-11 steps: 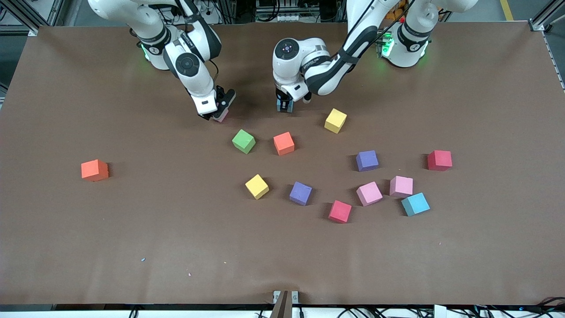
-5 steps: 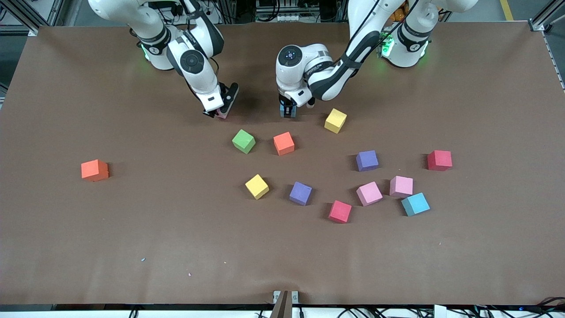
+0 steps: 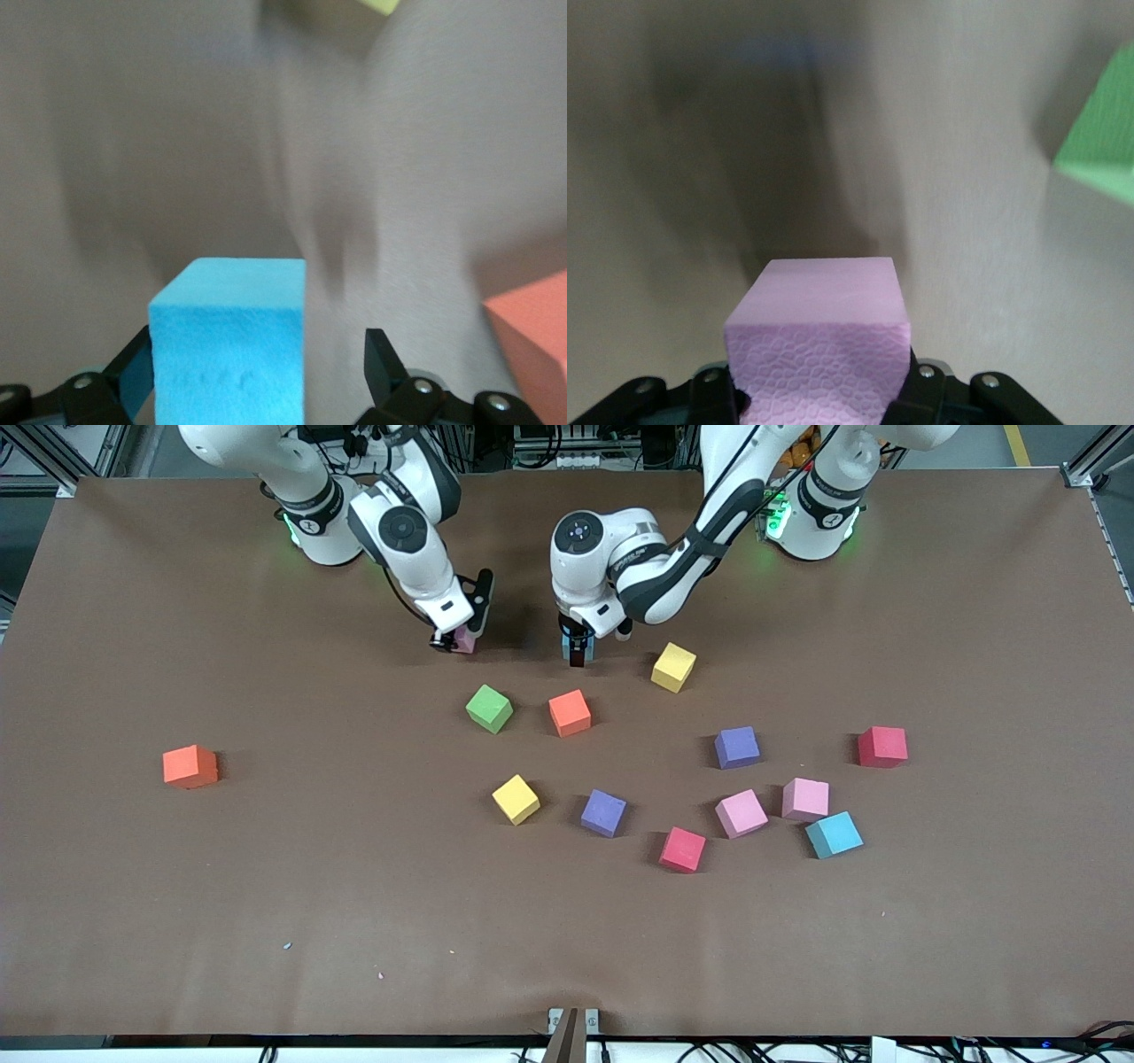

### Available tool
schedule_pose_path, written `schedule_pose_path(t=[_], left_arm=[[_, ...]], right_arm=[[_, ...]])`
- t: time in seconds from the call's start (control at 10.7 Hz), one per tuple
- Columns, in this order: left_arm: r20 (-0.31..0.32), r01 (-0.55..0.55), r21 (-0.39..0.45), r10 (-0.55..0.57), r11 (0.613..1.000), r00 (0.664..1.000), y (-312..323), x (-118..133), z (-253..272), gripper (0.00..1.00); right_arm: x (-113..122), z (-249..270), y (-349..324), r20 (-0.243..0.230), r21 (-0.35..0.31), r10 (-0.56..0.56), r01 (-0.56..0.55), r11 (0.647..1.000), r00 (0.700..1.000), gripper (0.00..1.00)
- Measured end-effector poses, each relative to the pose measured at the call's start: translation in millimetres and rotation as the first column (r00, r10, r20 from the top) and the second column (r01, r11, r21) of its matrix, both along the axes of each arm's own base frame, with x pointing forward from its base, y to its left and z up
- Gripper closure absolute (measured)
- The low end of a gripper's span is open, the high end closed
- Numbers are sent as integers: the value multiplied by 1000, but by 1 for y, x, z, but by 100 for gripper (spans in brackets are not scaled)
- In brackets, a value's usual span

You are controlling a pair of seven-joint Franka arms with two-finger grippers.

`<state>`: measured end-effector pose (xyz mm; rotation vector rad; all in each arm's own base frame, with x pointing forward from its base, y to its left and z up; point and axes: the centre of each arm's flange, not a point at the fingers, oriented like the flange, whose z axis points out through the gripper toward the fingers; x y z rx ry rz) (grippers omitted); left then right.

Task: Arrange 11 blocks into digit 3
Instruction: 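Place the pink and cyan blocks side by side with both grippers, then grasp the yellow block with the left gripper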

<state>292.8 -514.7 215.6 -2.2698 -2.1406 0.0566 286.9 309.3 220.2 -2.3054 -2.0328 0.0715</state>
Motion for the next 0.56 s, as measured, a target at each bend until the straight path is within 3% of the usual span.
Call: schedule_pose_path(t=[0.28,0.56], left_arm=[[51,-3,25,1,1000,999,-7,11,53,0],[70,-3,56,-1,998,998,-8,16,81,0]], right_arm=[[0,23,31,44,48,89,-91,995,995,42],[-10,26,46,50,56,127,-129,990,991,42]])
